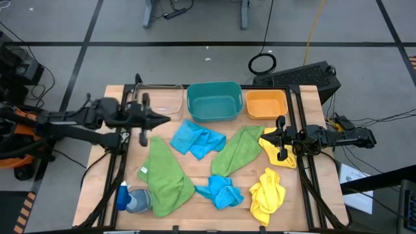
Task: Sort microfiber towel by color & place in baskets
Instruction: Put the top blue towel into the yellow bin
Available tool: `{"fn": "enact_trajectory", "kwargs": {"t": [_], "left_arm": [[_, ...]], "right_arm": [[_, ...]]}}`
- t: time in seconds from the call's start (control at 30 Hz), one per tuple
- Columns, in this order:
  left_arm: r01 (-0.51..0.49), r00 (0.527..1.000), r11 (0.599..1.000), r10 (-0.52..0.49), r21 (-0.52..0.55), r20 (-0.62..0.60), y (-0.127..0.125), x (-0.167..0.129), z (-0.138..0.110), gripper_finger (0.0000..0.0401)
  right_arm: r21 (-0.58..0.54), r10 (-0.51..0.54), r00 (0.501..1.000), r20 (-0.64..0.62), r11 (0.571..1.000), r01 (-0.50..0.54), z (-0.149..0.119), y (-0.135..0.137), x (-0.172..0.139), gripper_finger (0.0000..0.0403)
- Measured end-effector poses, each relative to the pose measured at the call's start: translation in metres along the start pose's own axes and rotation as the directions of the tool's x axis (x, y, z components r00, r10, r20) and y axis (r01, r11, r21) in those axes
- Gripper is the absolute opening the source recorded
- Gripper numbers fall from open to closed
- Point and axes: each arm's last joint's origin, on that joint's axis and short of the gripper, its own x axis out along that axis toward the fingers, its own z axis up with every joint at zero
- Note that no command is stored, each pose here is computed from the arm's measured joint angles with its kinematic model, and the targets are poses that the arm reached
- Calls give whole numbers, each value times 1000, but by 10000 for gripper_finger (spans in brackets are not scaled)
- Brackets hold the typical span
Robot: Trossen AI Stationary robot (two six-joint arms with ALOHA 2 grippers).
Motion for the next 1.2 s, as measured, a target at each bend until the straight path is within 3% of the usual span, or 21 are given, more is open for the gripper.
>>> {"fn": "enact_trajectory", "kwargs": {"t": [0.17, 0.33, 0.5, 0.87, 0.93, 1.03, 1.2], "left_arm": [[28, 988, 1000, -27, 8, -151, -3, 32, 11, 2], [124, 948, 992, -129, -35, -290, -18, 54, -16, 2], [98, 919, 994, -110, -53, -379, -36, 70, -48, 2], [119, 901, 992, -129, -52, -415, -62, 105, -93, 2], [121, 899, 992, -129, -46, -418, -64, 111, -98, 2], [120, 897, 992, -128, -45, -424, -66, 119, -105, 2], [101, 890, 994, -106, -35, -444, -69, 130, -116, 2]], "right_arm": [[0, 2, 1000, 0, 1000, -2, 0, 0, 0, 0], [0, 5, 1000, -1, 1000, -5, 0, 0, 0, 0], [40, 5, 1000, -1, 999, -5, 0, 0, 0, 0], [176, 9, 1000, 0, 984, -9, 0, 0, 0, 0], [210, 54, 998, -7, 976, -52, 3, 2, -1, 0], [255, 166, 986, -2, 954, -160, 16, 5, -4, 0], [302, 157, 985, -76, 945, -127, 51, 5, -12, 0]]}}
